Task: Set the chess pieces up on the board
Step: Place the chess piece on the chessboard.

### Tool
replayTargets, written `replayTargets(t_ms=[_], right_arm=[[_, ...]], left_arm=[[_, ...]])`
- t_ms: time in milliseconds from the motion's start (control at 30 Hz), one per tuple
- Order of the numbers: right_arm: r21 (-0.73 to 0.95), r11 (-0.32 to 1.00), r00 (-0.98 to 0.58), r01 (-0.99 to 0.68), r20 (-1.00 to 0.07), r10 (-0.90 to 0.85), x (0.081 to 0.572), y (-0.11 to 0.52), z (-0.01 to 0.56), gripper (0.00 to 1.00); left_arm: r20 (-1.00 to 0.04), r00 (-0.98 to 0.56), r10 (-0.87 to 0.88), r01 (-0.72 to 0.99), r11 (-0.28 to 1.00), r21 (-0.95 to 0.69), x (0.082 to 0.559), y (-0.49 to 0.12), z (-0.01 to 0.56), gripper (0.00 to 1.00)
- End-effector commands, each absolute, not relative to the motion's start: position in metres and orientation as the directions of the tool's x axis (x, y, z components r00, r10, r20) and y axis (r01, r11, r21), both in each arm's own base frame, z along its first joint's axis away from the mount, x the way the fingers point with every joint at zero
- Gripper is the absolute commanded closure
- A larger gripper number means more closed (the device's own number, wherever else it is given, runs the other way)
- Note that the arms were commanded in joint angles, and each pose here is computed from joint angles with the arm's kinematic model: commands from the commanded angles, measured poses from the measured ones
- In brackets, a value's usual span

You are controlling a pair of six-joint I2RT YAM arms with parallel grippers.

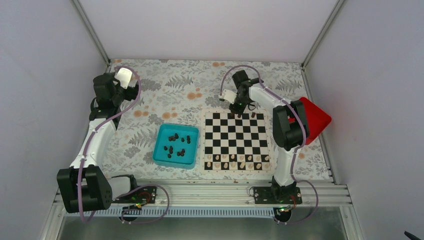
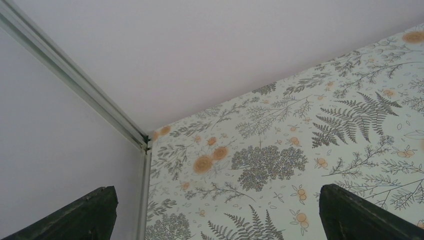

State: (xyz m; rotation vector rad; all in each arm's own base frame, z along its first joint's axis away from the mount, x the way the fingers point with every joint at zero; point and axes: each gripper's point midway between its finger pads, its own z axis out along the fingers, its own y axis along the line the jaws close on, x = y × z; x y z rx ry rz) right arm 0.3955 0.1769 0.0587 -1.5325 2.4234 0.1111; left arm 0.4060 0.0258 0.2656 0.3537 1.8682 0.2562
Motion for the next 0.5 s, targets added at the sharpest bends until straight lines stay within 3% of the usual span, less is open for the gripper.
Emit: replayTargets(t_ms=[0, 467], right_arm=[[-0.069, 0.425, -0.392, -0.902, -0.277, -0.877, 0.397, 0.177, 0.058, 0.94], [-0.038, 0.416, -0.393, -0.909, -0.259, -0.882, 0.392, 0.18, 0.043, 0.93]], left_arm=[[-0.889, -0.262, 0.376, 0.11, 0.927, 0.36, 0.406, 0.026, 0.276, 0.0], [-0.887, -0.268, 0.377, 0.113, 0.926, 0.36, 0.407, 0.026, 0.273, 0.0]])
